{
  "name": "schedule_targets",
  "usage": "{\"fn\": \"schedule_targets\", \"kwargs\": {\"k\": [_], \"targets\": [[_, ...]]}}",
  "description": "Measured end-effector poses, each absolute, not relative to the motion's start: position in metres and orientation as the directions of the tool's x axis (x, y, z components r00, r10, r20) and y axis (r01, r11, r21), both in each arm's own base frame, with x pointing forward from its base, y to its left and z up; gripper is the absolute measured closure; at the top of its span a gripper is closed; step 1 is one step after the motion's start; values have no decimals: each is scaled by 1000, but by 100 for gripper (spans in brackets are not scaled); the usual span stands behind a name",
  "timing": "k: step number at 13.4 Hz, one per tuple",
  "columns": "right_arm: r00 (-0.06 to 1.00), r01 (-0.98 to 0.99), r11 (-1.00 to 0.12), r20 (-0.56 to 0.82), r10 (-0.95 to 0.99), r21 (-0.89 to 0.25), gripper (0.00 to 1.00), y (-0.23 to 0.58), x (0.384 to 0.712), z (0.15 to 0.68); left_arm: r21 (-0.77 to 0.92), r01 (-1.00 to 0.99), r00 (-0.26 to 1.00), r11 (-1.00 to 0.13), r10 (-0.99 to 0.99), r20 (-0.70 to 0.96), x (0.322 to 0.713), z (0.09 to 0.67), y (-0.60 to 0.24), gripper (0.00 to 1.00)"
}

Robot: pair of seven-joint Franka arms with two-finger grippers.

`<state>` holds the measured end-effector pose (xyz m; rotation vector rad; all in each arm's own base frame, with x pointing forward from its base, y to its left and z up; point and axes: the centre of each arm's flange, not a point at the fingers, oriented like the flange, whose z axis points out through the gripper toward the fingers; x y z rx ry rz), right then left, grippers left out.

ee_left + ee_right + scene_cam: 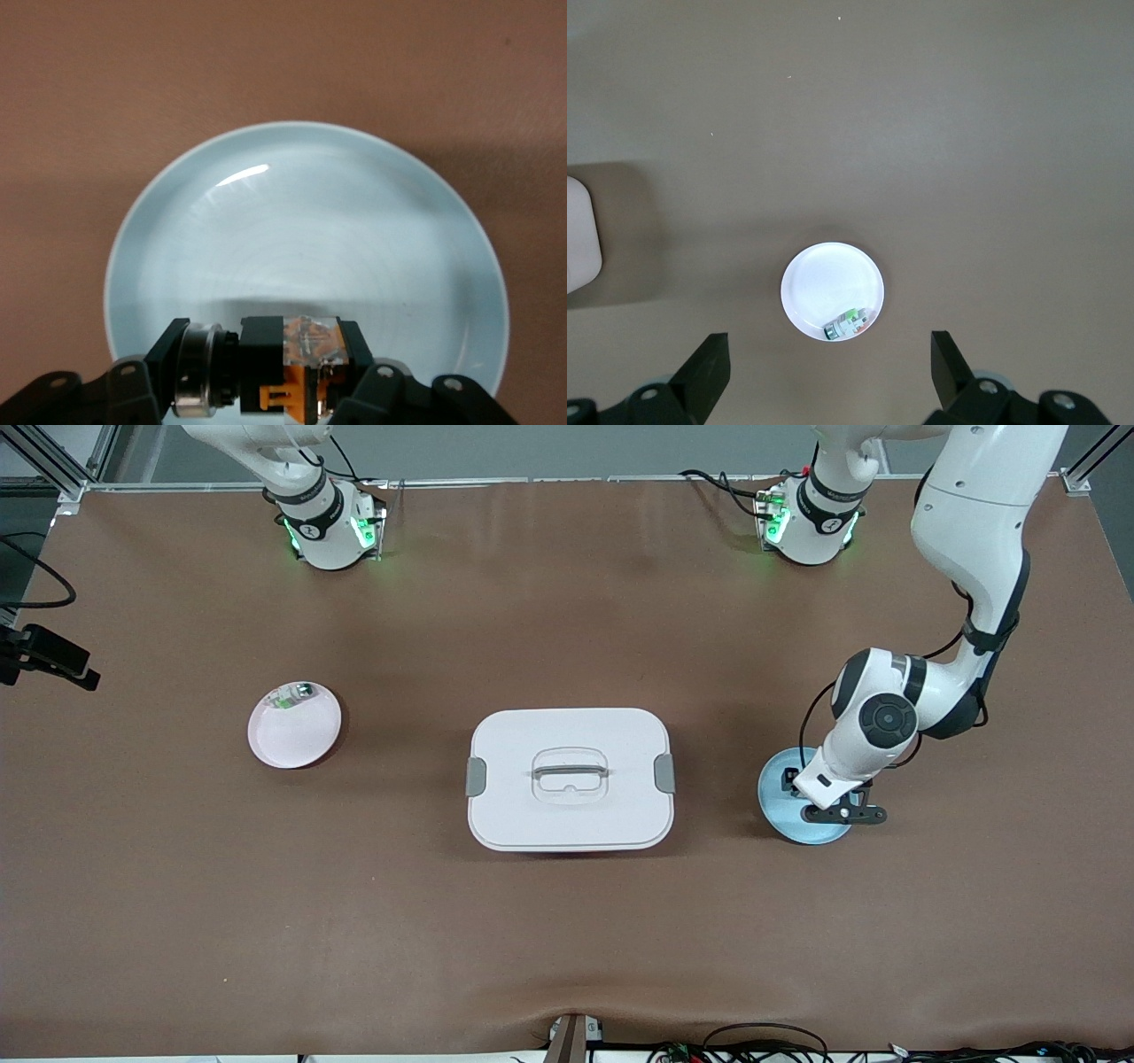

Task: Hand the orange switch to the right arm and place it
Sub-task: 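Carry the switch over the box while the right gripper reaches toward it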

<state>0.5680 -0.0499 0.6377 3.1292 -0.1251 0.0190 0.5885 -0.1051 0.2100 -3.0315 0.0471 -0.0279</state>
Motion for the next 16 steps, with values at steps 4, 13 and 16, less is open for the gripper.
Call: {"fn": "schedule_targets", "kwargs": {"k": [4, 13, 16], "targets": [[997, -79, -997, 16, -78, 9, 0, -49, 568, 638, -26, 135, 989, -991, 136, -50, 594, 300, -113, 28], [998, -65, -995, 20, -66, -71, 0, -35, 569, 640, 379, 567, 824, -732, 493, -280, 623, 522, -166, 28], [996, -84, -980, 21, -89, -179, 0, -23, 571, 642, 428, 669, 743, -608, 533, -405, 621, 543, -193, 28]]}}
